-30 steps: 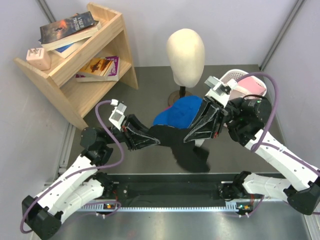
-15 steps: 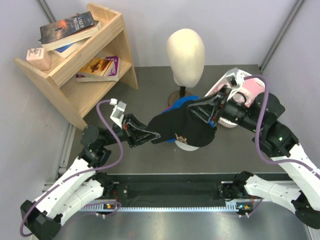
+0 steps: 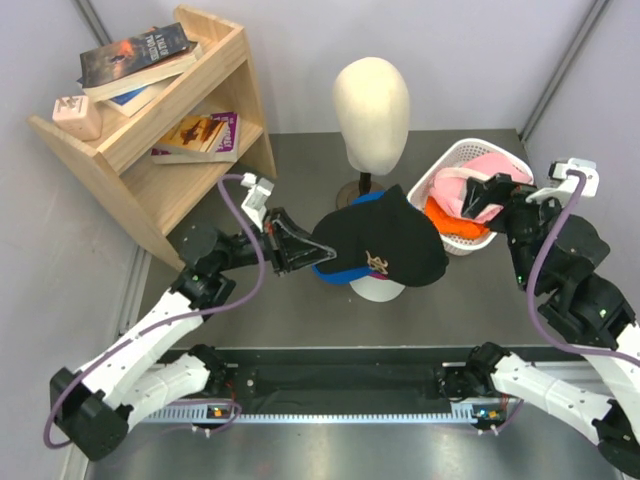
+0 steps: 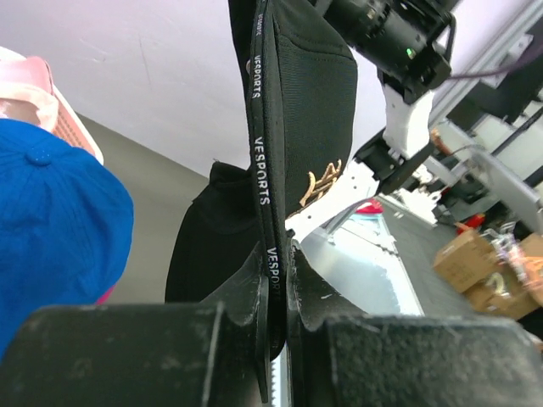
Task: Stack the hats
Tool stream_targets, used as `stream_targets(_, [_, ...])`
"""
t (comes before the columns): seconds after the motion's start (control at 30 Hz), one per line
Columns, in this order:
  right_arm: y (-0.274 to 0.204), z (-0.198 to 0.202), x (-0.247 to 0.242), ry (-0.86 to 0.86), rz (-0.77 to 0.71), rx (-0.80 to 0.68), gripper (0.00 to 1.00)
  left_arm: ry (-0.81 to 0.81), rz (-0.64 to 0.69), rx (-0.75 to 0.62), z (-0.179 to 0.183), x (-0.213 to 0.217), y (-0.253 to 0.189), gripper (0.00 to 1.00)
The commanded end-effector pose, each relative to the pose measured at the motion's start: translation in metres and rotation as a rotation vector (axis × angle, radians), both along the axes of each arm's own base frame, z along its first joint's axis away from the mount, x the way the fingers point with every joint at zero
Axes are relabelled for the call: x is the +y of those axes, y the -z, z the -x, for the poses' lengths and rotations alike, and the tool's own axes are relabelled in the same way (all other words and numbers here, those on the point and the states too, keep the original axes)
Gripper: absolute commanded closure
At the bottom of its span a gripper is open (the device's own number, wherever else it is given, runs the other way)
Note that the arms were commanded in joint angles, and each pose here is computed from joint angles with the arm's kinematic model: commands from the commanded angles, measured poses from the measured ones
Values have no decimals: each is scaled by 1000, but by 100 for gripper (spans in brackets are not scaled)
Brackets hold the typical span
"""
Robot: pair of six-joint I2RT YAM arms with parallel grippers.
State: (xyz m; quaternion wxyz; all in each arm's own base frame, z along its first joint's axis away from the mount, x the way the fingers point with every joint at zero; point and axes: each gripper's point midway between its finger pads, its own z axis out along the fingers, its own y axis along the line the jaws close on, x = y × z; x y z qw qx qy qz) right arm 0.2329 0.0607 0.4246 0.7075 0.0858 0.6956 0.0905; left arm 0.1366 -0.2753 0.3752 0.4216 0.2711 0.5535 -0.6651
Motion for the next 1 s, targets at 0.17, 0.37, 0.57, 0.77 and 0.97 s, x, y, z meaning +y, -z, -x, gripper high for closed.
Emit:
stream_targets(0.17, [9,-6,-37,242,55,34,0,8,62,118,-23,-63,-33,100])
stream_targets(0.37, [10,-5,-33,216,39,26,0,-115,42,323,-65,-84,-6,100])
stream_targets(0.57, [11,-1,-33,192,26,16,0,-318,83,480,-104,-38,33,100])
stream_targets(0.77, [13,-3,-30,180,23,19,0,-405,80,538,-113,-12,51,100])
stream_targets(0.97, [18,-5,-26,170,33,31,0,-456,103,616,-115,15,78,100])
